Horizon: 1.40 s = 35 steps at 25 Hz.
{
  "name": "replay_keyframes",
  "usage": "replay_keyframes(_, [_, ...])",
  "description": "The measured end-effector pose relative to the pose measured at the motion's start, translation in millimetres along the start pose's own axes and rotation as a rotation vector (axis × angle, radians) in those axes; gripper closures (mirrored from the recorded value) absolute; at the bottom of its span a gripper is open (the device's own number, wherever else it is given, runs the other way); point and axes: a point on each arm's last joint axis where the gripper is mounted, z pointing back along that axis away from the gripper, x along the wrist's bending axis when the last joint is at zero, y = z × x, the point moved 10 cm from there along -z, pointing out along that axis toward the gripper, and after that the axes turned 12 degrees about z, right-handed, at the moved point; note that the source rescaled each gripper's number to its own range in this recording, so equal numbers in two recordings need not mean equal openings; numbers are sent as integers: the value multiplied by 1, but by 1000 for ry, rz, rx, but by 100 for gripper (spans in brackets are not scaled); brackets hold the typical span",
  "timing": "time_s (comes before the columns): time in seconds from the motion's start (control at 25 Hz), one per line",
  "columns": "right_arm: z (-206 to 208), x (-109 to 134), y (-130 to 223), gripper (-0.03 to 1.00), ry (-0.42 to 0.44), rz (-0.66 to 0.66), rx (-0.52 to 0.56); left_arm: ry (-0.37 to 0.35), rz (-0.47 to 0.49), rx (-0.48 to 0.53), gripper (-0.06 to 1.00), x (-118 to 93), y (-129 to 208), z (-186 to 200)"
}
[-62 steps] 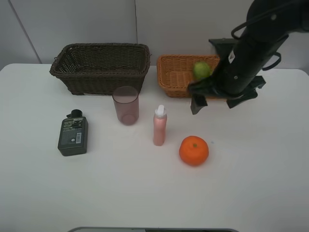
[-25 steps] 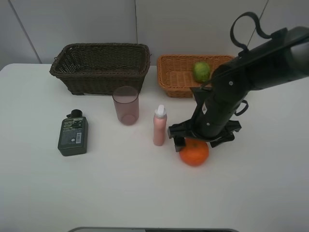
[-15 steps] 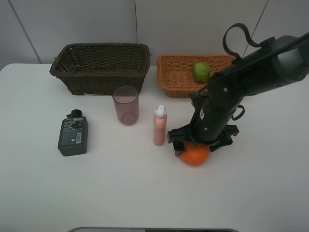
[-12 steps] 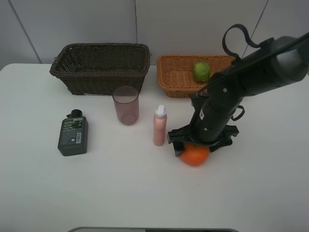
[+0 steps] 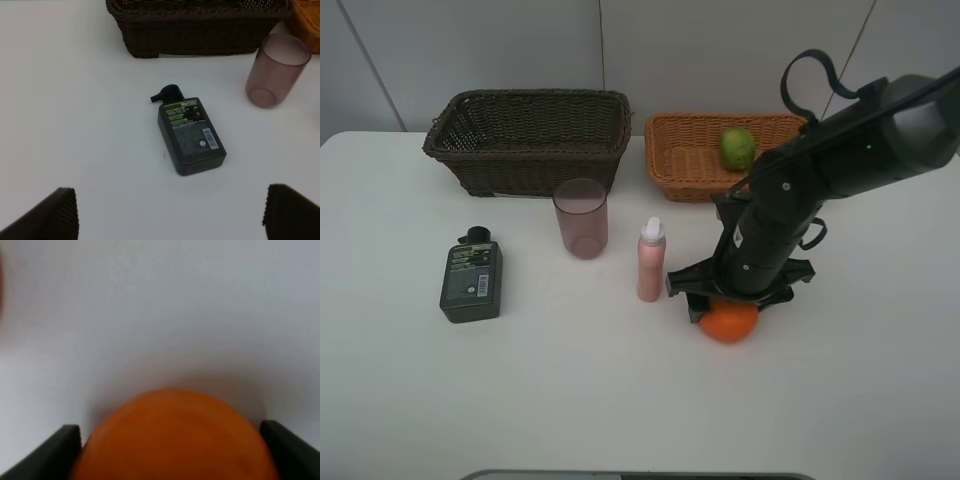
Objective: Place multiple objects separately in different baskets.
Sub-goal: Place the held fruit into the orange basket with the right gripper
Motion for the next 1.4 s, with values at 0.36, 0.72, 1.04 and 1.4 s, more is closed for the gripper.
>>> replay_keyframes(0.36, [0, 0, 0, 32, 0, 0, 0, 0, 0, 0, -1, 0, 0, 0])
replay_keyframes(0.72, [5, -2, 2, 32, 9, 18, 15, 0, 0, 0, -1, 0, 0, 0])
replay_keyframes(1.04, [60, -15, -27, 32, 35, 80, 26, 0, 0, 0, -1, 0, 0, 0])
replay_keyframes(1.4, [115, -67, -89, 32, 63, 6, -80, 0, 0, 0, -1, 0, 0, 0])
